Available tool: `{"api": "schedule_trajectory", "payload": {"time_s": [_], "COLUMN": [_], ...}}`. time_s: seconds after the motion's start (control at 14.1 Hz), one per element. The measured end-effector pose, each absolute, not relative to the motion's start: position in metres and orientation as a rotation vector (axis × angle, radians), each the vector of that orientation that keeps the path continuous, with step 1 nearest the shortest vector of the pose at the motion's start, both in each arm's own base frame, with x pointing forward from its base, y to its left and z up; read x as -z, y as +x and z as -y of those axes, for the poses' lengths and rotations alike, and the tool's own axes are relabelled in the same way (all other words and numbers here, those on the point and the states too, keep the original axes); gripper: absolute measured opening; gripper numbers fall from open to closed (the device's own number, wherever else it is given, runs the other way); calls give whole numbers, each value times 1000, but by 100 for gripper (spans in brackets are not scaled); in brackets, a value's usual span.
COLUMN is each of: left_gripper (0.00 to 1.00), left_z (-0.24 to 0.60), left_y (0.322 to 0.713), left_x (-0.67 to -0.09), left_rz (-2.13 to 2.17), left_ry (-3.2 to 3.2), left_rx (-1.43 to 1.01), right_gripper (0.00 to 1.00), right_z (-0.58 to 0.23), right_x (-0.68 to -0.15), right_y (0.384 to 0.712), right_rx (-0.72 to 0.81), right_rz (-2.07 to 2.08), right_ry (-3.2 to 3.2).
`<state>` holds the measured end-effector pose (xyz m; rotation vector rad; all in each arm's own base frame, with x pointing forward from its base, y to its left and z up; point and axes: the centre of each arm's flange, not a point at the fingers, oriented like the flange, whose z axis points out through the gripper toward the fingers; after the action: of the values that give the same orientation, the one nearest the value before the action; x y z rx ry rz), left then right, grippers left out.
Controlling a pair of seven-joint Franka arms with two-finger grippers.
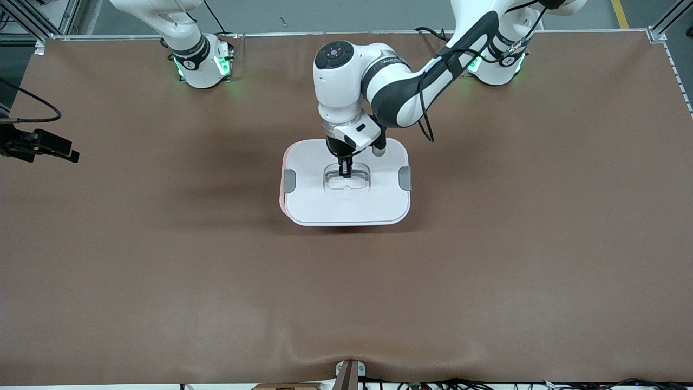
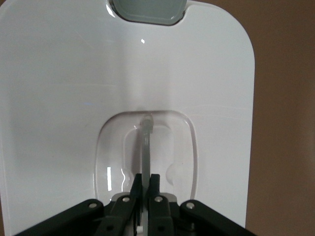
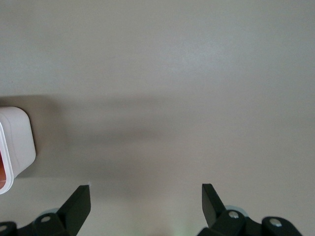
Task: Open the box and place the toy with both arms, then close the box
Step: 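Press the lid down onto the box with the left gripper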
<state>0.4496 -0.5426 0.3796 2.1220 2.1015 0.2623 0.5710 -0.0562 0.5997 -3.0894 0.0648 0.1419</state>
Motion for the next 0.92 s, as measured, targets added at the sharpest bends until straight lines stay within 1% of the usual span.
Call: {"api": "schedule_trajectory", "payload": {"time_s": [0.64,0.92], "left_gripper": [7,7], "left_z": [555,556], "left_y": [434,433], "left_x": [-377,-376], "left_rz": [-2061,-2049], "left_ry": [2133,2124], "left_rx": [-294,-306], "right_gripper": [100,100], "right_z": [58,58], "right_x": [-600,-600], "right_y": [571,571], "right_rx": [-140,-138], "right_rz": [-71,-71], "right_ry": [-3089,-3089]}}
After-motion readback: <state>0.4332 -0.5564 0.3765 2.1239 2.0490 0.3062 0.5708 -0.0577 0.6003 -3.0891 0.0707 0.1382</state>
